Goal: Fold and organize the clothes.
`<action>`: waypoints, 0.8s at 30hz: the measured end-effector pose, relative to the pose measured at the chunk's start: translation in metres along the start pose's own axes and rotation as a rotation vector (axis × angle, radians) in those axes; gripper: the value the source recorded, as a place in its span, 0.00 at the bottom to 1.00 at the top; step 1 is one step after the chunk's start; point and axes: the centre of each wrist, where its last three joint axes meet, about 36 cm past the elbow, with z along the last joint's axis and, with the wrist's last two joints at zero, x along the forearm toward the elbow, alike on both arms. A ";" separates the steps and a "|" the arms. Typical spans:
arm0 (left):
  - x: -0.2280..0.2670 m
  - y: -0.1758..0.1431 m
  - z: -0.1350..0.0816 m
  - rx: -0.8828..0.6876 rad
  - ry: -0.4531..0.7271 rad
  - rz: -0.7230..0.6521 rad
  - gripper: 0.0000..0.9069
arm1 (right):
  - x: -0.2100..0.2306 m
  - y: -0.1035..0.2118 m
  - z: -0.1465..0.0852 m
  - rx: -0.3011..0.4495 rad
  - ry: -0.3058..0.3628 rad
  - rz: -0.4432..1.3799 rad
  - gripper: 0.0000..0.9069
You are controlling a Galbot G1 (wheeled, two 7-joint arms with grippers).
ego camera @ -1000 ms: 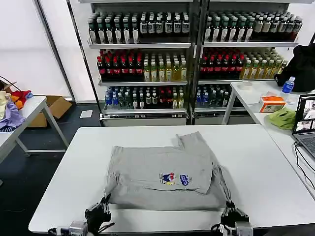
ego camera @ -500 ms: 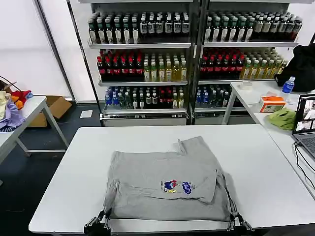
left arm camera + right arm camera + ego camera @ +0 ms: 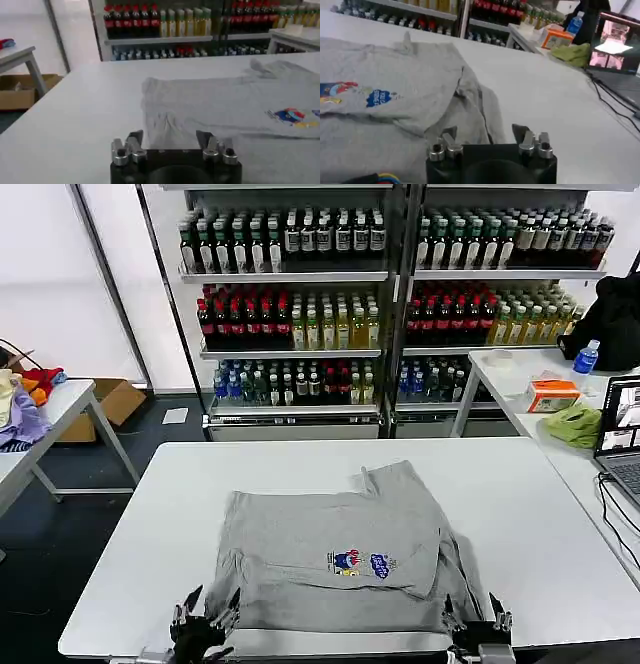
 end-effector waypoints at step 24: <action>-0.063 0.024 -0.029 -0.011 -0.017 0.007 1.00 | -0.116 0.034 -0.049 -0.065 -0.068 0.037 1.00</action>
